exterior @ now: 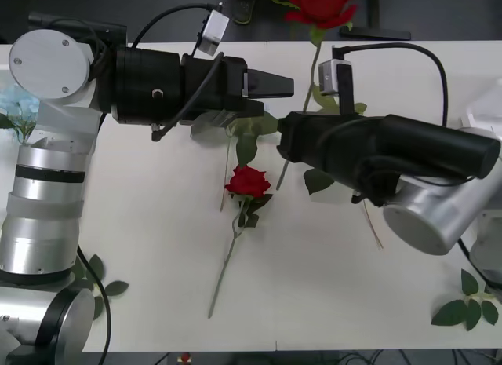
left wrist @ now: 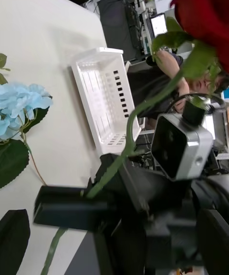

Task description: Place the red flowers into the right box and the blue flowers into the left box. If a person shows an open palm, hand one flower to the person first, then continue sorting.

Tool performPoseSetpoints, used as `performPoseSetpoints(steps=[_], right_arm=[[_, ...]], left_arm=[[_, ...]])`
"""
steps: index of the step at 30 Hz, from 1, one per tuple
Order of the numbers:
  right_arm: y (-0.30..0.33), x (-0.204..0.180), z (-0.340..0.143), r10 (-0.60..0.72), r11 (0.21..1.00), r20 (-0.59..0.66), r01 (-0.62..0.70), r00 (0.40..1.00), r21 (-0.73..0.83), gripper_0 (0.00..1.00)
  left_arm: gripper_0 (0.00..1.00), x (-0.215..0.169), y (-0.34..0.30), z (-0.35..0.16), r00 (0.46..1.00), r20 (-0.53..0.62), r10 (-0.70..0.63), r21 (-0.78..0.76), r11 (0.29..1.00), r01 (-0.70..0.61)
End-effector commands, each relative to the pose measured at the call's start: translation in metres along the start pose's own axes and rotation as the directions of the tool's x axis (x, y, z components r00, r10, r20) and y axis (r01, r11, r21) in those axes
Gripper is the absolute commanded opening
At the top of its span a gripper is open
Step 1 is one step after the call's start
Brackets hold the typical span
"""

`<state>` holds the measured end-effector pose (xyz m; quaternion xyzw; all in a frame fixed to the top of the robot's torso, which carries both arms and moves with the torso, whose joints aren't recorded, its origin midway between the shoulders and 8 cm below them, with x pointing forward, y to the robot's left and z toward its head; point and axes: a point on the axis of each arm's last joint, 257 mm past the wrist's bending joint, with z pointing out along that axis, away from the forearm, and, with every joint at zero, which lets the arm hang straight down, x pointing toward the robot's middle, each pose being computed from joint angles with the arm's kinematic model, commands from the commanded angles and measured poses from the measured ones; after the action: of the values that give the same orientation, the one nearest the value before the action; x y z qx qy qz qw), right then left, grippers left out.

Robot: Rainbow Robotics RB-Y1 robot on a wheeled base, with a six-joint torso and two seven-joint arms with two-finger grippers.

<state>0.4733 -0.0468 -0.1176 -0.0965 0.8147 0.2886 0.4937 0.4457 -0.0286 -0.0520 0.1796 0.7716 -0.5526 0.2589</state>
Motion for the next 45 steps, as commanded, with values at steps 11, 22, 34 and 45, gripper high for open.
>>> performPoseSetpoints(steps=[11,22,34,45], right_arm=[[-0.088,-0.049,-0.118,0.126,0.973,-0.184,-0.085,0.975,0.214,0.00],[-0.213,-0.053,-0.238,0.226,0.864,-0.379,-0.004,0.898,0.504,0.00],[-0.387,-0.038,-0.308,0.277,0.699,-0.420,0.118,0.864,0.705,0.00],[-0.484,0.005,-0.314,0.216,0.615,-0.474,0.259,0.853,0.745,0.00]], left_arm=[[1.00,-0.029,0.031,-0.018,0.999,0.023,0.049,-0.205,0.978,-0.043],[1.00,-0.026,0.138,-0.058,0.998,0.051,-0.025,-0.626,0.778,0.051],[1.00,-0.010,0.185,-0.053,0.996,0.083,-0.043,-0.823,0.560,0.092],[1.00,-0.013,0.237,-0.028,0.998,0.056,0.022,-0.874,0.484,0.039]])
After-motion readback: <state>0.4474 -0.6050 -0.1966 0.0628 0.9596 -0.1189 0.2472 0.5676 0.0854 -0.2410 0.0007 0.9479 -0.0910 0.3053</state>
